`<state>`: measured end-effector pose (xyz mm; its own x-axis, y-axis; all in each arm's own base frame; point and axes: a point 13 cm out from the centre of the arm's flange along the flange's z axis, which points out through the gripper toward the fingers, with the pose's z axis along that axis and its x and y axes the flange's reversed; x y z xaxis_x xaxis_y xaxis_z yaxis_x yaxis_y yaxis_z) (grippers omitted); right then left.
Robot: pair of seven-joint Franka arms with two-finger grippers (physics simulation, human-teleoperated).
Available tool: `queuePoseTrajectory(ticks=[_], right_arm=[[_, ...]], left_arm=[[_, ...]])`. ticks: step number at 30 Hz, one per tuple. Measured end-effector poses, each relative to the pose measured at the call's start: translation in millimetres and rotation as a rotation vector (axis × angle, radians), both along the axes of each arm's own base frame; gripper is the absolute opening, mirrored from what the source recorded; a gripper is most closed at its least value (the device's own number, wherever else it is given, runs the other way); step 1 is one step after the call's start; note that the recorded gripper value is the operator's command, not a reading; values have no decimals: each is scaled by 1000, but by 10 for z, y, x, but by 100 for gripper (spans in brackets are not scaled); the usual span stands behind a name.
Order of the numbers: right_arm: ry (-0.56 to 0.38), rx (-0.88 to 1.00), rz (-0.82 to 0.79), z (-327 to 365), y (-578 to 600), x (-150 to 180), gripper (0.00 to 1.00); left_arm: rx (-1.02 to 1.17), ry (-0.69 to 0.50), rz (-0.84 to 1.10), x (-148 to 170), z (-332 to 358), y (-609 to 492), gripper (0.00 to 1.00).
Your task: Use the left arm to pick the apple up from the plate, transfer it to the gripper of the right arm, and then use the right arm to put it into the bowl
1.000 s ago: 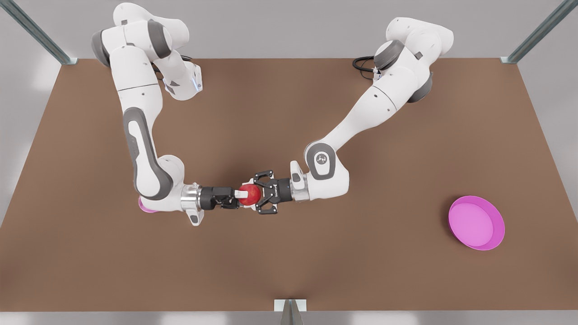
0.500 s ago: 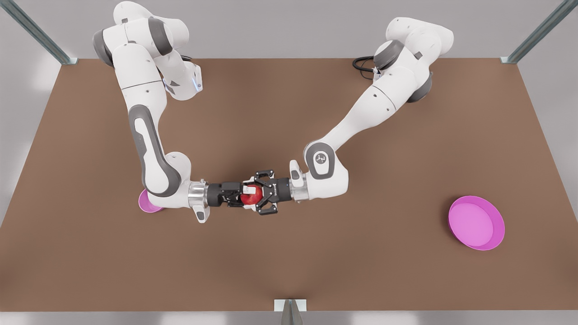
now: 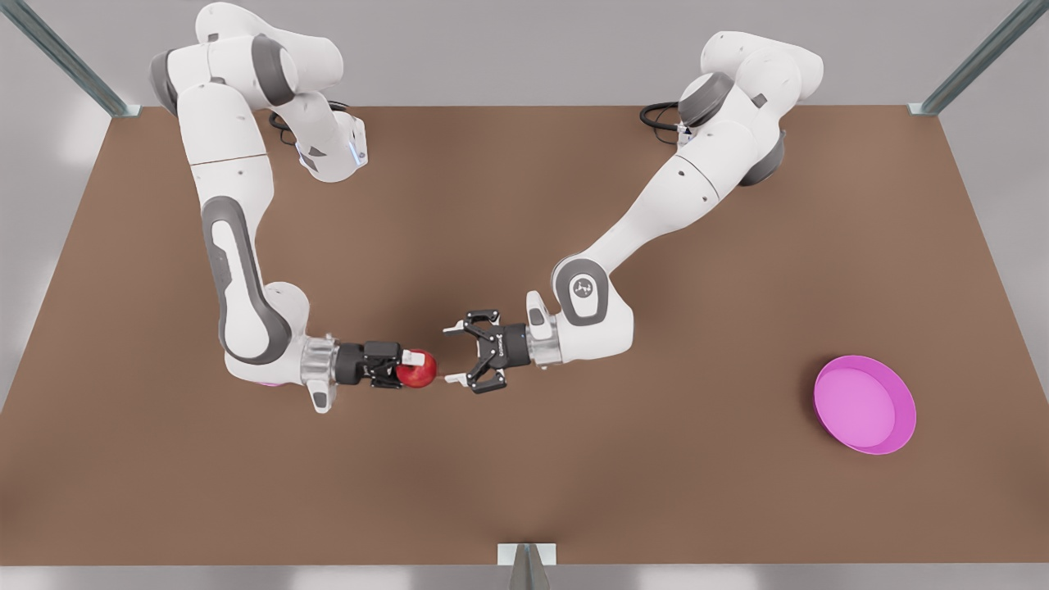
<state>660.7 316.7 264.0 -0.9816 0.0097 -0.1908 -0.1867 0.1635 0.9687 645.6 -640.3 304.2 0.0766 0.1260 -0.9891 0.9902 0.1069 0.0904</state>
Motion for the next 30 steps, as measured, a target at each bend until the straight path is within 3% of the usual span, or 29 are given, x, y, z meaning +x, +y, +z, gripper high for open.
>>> queuePoseTrajectory(ticks=[1, 5, 8, 11, 15, 17, 19, 20, 30], right_arm=[[-4, -22, 2, -41, -122, 4, 76], [-17, -146, 21, -232, -805, -63, 75], [-26, -251, 45, -414, -1332, -105, 75], [-36, -336, 78, -529, -1684, -159, 75], [-46, -431, 101, -617, -2171, -210, 75], [-57, -492, 108, -619, -2513, -218, 75], [-58, -555, 129, -674, -2789, -271, 75], [-54, -585, 139, -722, -2925, -304, 75], [-26, -783, 265, -1095, -3520, -564, 76]], left_arm=[[5, 0, 12, 77, -26, 87, 100], [150, -57, 107, 894, -276, 1185, 100], [428, -183, 59, 1263, -374, 2052, 100], [746, -206, 34, 1548, -157, 3384, 100], [1192, -122, 79, 1234, 910, 4715, 100], [1358, 38, 207, 742, 1389, 5281, 100], [1377, 216, 349, 106, 1714, 5697, 100], [1354, 285, 412, -31, 1828, 5824, 100], [1252, 822, 755, 62, 1331, 5950, 100]])
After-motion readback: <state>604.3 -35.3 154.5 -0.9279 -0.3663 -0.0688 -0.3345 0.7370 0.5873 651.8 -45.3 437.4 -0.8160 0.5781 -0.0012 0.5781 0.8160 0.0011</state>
